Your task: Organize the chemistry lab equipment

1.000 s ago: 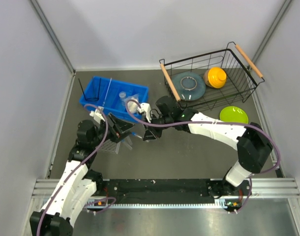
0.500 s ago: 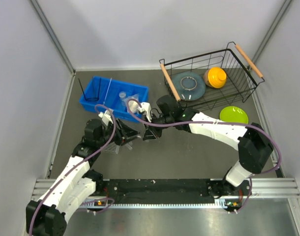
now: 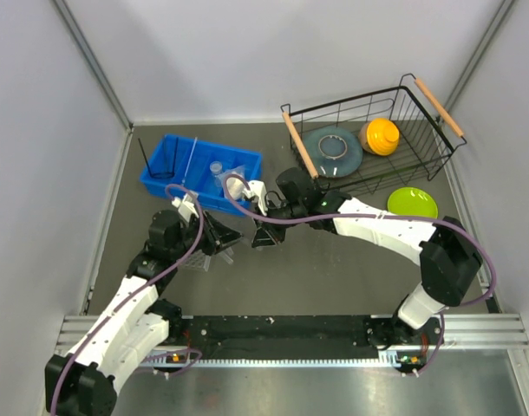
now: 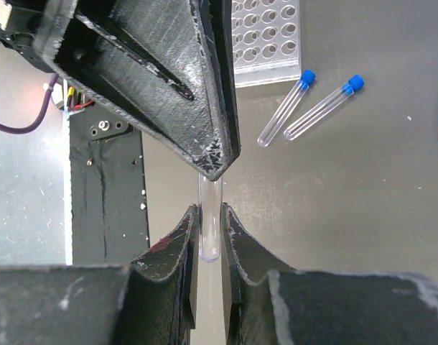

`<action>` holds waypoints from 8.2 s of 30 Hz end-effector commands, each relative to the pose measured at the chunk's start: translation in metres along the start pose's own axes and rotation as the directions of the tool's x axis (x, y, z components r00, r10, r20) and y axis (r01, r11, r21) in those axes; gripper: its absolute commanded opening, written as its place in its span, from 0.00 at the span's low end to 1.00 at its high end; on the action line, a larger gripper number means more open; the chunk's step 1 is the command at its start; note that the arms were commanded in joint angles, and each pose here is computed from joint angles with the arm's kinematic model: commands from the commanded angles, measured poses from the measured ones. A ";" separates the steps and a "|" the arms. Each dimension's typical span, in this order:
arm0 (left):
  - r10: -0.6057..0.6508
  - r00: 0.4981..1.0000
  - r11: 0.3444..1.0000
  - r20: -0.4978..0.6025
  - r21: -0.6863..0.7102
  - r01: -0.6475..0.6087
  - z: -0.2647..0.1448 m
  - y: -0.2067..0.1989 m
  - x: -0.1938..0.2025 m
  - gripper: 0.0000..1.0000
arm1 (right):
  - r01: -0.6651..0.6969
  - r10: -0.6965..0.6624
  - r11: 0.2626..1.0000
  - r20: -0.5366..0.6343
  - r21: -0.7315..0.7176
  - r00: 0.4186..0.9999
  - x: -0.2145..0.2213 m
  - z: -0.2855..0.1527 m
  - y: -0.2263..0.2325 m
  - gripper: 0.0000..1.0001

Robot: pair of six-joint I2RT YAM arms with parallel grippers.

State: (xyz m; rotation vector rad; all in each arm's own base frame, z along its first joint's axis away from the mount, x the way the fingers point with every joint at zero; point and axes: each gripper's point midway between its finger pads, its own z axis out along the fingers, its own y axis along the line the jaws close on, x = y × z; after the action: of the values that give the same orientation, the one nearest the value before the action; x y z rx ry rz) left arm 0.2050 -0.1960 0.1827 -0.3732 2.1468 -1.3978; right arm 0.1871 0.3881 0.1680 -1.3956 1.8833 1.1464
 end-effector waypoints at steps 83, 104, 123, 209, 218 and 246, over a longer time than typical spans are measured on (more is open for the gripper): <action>0.538 0.826 0.460 0.168 -0.880 -0.121 -0.081 0.131 -0.123 0.50 | 0.223 -0.223 0.975 0.002 -0.008 0.975 -0.011 -0.028 0.005 0.68; 0.597 0.649 0.716 0.472 -0.678 -0.165 -0.142 0.042 -0.109 0.98 | -0.066 0.070 0.996 -0.084 0.052 0.994 -0.006 0.028 -0.021 0.68; 0.594 0.489 0.775 0.639 -0.618 -0.134 -0.207 0.017 -0.095 0.99 | -0.101 0.180 0.936 -0.211 0.338 0.961 0.000 0.104 -0.084 0.67; -0.087 0.982 0.995 0.166 0.062 0.078 -0.027 -0.007 -0.006 0.77 | -0.002 0.002 1.000 0.011 -0.022 1.000 -0.039 0.009 0.017 0.09; -0.068 0.984 0.998 0.162 0.021 0.066 -0.024 -0.001 -0.008 0.62 | 0.022 -0.022 0.999 0.009 -0.030 1.000 -0.038 0.005 0.020 0.09; 0.026 0.994 0.999 0.106 -0.044 -0.021 -0.027 0.004 -0.001 0.13 | 0.105 -0.107 0.994 -0.054 -0.026 0.993 -0.025 0.022 0.030 0.13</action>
State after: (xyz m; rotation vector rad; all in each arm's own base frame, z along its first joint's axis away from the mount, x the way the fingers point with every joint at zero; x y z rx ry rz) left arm 0.1894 -0.1744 0.1726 -0.5038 2.1204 -1.3084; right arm 0.1673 0.4169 0.1668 -1.5215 1.9012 1.0973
